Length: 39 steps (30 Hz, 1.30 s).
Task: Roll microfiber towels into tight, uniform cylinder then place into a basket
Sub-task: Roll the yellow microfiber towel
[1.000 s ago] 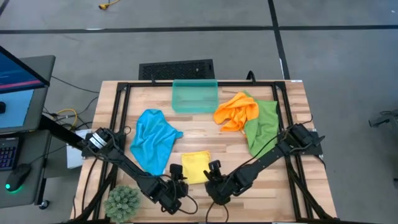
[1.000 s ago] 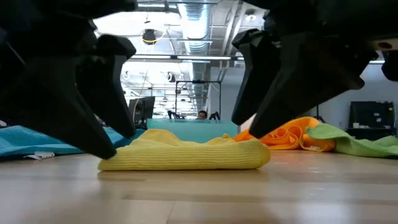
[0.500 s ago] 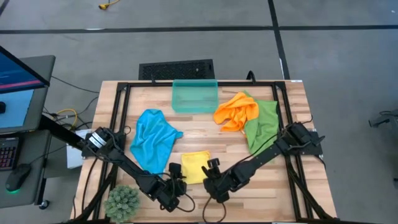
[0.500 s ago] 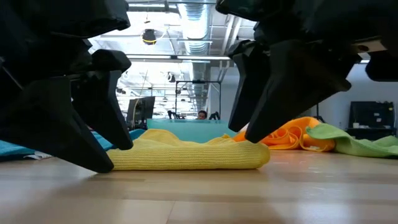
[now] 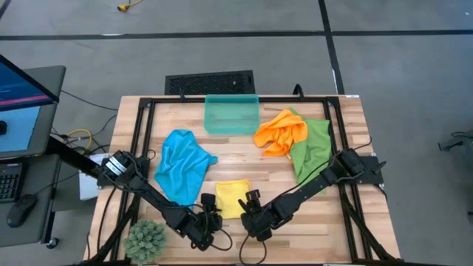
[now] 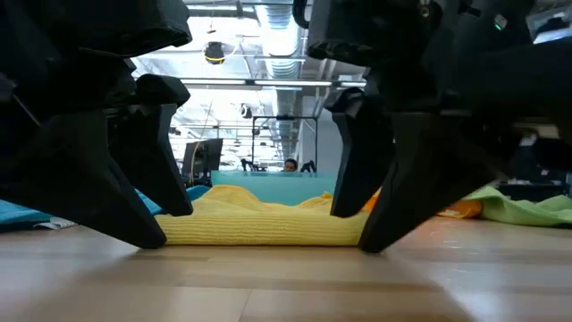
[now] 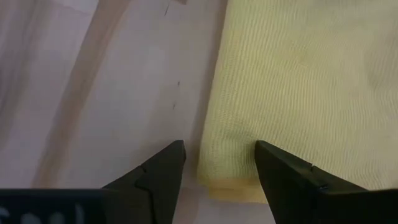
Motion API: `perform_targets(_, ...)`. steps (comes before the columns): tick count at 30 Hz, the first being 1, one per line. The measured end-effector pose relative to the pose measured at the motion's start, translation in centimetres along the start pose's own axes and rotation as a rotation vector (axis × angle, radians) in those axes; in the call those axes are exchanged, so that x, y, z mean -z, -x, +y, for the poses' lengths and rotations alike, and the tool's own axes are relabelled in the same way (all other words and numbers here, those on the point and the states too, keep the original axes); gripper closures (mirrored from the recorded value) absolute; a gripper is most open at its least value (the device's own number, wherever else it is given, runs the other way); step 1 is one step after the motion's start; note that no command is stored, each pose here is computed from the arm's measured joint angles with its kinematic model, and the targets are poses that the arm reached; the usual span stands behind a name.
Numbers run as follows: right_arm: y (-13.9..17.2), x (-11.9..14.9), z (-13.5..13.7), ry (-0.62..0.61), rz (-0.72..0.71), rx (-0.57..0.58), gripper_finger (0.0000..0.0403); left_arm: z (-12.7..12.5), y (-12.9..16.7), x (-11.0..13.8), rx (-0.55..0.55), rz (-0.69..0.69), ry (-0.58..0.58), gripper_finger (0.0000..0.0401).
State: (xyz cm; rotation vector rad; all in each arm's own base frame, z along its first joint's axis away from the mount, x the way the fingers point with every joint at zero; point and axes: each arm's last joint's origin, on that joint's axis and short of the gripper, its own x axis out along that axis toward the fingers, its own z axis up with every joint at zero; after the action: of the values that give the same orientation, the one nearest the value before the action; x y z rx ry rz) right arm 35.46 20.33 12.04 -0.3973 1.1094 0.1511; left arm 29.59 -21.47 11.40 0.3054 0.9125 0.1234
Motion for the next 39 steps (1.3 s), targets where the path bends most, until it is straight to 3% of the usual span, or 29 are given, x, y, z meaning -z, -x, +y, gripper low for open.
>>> perform_targets(5, -0.7, 0.2, -0.1, -0.031, 0.019, 0.000, 0.0182, 0.0, 0.0, 0.0, 0.005, 0.004, 0.008, 0.0221)
perform_targets(9, -0.7, 0.2, -0.5, -0.077, 0.024, -0.009, 0.0202, 0.0, -0.1, 0.0, 0.022, 0.011, 0.012, 0.0254)
perform_targets(20, -0.8, 0.1, -0.5, -0.092, 0.014, -0.039, 0.0339, -0.2, -0.1, 0.1, 0.072, 0.031, 0.011, 0.0392)
perform_targets(26, -0.3, -0.2, -0.3, -0.098, -0.014, -0.059, 0.0392, -0.2, 0.1, -0.2, 0.099, 0.047, 0.093, 0.0389)
perform_targets(32, -0.2, -0.2, 0.2, -0.123, -0.017, -0.089, 0.0378, 0.2, 1.5, -0.8, 0.205, 0.070, 0.190, 0.0397)
perform_targets(39, 0.4, -1.1, 0.6, -0.156, -0.026, -0.178, 0.0395, 0.9, 2.0, -1.5, 0.281, 0.097, 0.302, 0.0396)
